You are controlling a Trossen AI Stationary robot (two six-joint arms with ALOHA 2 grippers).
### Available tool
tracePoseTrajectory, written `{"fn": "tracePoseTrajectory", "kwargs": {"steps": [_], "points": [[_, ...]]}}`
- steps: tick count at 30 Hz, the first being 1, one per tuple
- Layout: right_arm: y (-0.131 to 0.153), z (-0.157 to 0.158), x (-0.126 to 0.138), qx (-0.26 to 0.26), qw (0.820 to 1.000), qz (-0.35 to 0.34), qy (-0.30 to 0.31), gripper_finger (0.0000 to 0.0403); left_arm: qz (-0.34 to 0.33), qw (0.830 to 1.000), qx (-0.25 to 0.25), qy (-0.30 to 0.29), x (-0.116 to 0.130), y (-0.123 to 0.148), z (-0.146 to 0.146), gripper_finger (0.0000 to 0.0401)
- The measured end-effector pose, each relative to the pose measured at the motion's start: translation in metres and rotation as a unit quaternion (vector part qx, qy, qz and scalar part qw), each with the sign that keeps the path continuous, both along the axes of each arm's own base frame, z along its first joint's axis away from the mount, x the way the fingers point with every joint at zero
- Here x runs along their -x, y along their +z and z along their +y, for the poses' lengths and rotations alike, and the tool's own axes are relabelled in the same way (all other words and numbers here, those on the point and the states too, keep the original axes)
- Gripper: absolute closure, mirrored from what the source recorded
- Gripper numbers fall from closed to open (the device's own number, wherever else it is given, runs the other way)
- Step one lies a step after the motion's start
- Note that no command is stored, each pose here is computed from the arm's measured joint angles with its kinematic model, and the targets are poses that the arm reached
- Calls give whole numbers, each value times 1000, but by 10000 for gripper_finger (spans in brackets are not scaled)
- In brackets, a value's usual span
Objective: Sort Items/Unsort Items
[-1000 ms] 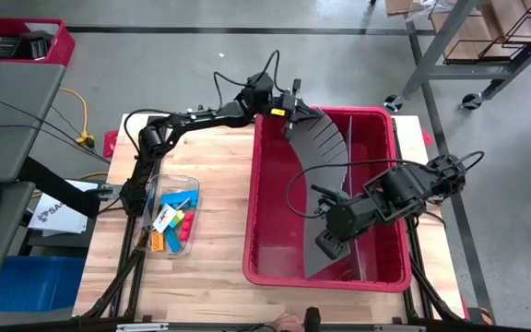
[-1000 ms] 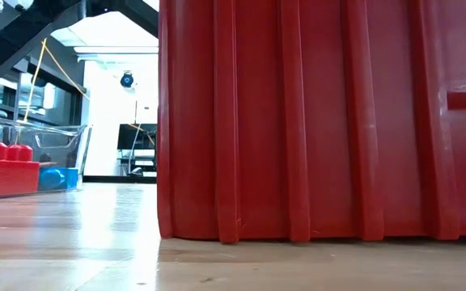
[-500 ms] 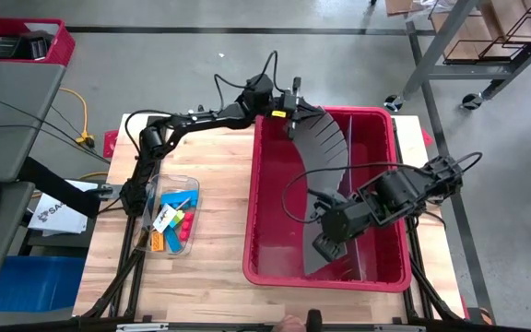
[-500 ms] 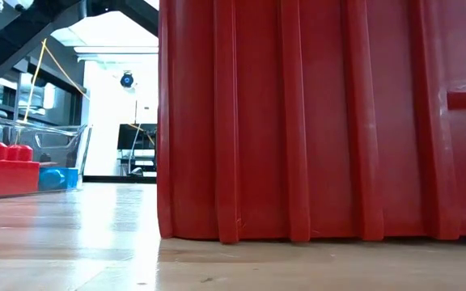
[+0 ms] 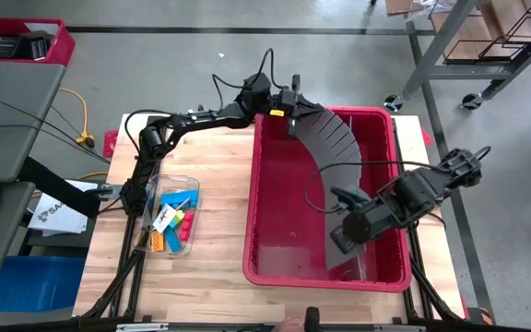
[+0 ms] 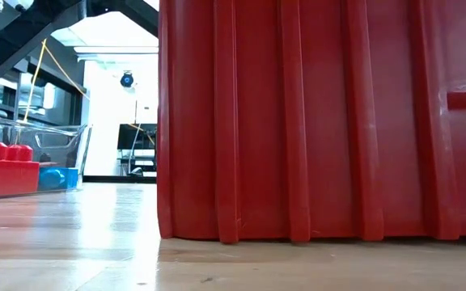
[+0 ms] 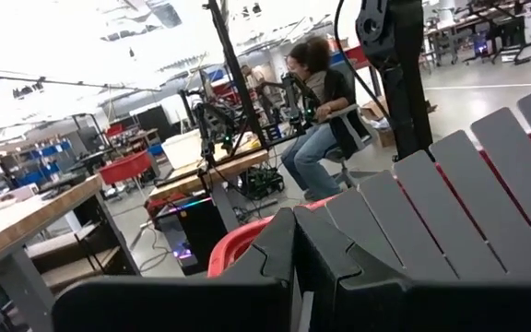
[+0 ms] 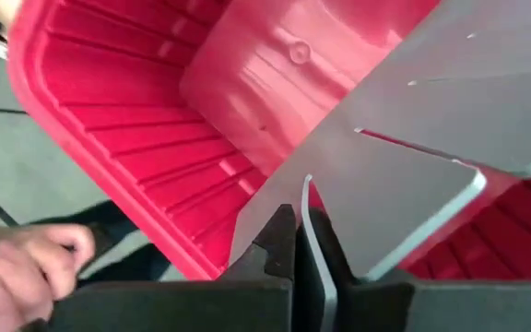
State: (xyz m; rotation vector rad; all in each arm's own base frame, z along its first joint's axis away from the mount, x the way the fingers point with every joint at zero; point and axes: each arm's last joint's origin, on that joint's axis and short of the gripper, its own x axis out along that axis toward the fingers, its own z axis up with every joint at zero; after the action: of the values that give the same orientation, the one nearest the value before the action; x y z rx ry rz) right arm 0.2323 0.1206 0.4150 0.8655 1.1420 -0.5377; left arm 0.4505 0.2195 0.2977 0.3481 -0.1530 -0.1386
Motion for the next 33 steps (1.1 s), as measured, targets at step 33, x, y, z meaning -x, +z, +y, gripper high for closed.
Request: {"fn": "tracePoseTrajectory", "kwargs": {"steps": [33], "points": [[13, 4, -32, -6, 999, -27, 21, 403, 19, 1000, -14, 0, -4, -5, -6, 401]]}}
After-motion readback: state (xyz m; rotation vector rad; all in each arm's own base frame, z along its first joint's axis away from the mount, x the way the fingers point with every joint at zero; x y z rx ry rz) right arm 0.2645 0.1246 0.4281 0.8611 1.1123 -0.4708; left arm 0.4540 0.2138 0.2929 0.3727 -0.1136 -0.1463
